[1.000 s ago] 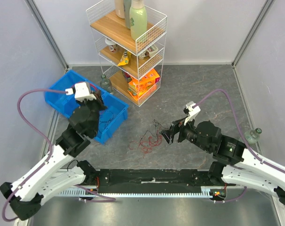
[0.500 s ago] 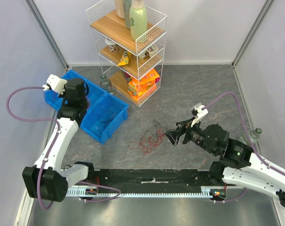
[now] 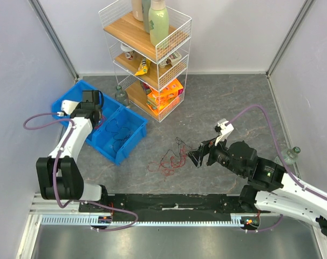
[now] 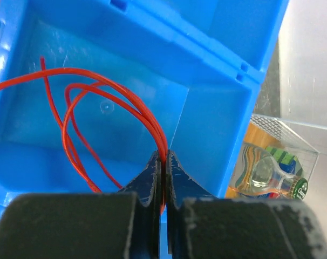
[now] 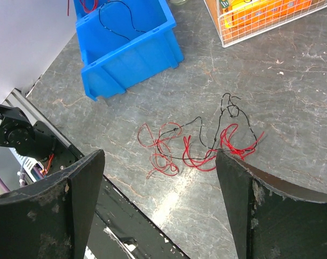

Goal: Untangle the cables

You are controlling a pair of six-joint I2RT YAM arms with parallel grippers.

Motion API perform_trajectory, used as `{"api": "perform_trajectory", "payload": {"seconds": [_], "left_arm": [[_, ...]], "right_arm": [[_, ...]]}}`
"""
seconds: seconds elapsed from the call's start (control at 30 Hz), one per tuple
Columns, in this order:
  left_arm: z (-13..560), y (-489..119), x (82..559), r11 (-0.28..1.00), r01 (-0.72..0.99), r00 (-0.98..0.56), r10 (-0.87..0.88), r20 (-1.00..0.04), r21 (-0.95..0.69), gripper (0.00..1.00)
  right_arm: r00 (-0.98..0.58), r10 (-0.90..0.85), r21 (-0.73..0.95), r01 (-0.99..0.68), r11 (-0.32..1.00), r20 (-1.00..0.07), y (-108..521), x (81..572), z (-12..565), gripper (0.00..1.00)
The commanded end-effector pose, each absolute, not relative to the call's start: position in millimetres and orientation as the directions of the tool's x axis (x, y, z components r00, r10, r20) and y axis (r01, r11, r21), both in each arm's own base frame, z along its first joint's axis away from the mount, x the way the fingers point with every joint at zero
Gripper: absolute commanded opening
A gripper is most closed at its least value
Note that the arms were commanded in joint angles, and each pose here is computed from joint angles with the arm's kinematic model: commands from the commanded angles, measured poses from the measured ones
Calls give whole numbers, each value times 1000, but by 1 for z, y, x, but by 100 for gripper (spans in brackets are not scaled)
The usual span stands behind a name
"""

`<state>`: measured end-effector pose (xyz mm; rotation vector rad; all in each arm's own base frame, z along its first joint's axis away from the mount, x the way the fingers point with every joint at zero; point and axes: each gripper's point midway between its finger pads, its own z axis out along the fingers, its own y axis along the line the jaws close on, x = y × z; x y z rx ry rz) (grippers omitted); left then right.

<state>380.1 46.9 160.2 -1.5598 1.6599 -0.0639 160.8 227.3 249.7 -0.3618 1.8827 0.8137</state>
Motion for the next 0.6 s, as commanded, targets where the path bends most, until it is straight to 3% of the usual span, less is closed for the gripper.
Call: {"api": "perform_trajectory", "payload": {"seconds": [0.0,0.1,0.27,0.33,0.43,0.57], "left_arm": [[170,35,390,115,-767,187,-901,-392,-631,2],[169,39,394,96,-754,186,-918,-351,-650,4],[181,25,398,114,-692,128,-953,-276,-713,73],[192,21,395,135,-668,107,-956,-274,-732,90],[210,17,387,186,-626,73,-953,-294,-757,94],[236,-13,376,368,-467,-114,-927,-358,-804,93]], "right_arm": [[-444,125,388,-569,725,-887,227,161,252,91],[-447,123,387,-569,725,-886,228,161,251,91],[-452,113,383,-567,729,-885,229,162,247,91],[-456,104,379,-568,731,-884,231,162,243,91],[-465,83,368,-566,738,-881,233,164,235,91],[-493,27,343,-562,753,-869,241,166,216,91]]}}
